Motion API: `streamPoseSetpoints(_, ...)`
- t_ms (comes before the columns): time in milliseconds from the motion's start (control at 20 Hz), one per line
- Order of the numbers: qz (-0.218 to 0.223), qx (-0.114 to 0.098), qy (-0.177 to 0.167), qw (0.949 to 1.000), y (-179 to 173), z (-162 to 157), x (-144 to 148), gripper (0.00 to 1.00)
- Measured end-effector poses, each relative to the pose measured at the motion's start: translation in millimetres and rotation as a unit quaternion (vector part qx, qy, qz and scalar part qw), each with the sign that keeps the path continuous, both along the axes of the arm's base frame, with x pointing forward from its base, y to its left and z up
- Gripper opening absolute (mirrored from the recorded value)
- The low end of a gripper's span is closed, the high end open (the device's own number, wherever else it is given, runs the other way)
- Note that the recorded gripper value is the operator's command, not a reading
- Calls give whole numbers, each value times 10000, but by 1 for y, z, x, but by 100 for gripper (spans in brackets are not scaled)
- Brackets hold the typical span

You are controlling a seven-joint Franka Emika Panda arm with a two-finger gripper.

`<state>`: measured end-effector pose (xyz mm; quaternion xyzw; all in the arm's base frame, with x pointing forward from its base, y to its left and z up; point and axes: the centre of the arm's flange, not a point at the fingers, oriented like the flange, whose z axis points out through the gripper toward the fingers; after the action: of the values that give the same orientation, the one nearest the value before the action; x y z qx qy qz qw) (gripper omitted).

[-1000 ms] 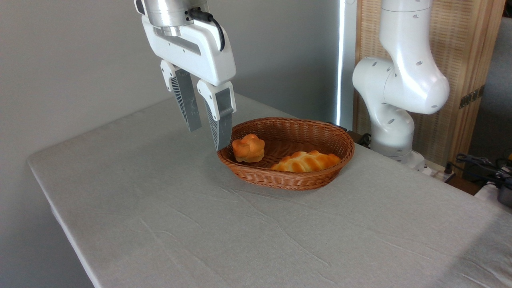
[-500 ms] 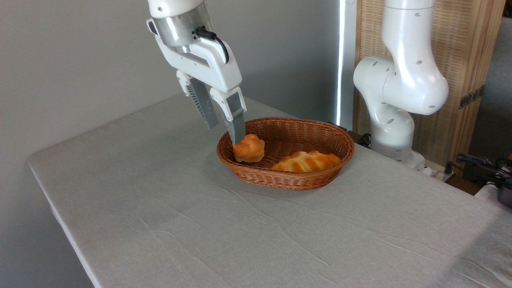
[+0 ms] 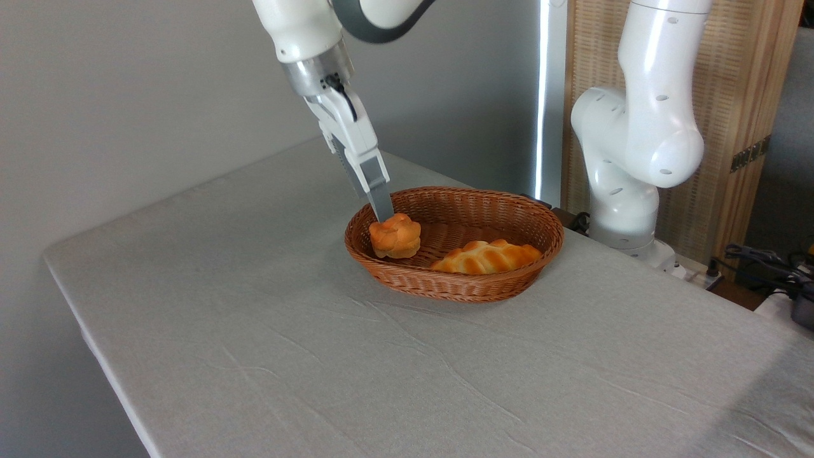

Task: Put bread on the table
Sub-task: 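Close the gripper on the round orange roll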

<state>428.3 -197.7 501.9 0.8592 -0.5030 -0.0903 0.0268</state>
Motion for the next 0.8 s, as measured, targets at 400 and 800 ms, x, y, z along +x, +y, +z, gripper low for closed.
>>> streamPoseSetpoints(400, -290, 117, 225, 9993, -19, -53, -25, 100)
streamPoseSetpoints(800, -372, 120, 126, 9992, -23, -72, -32, 42)
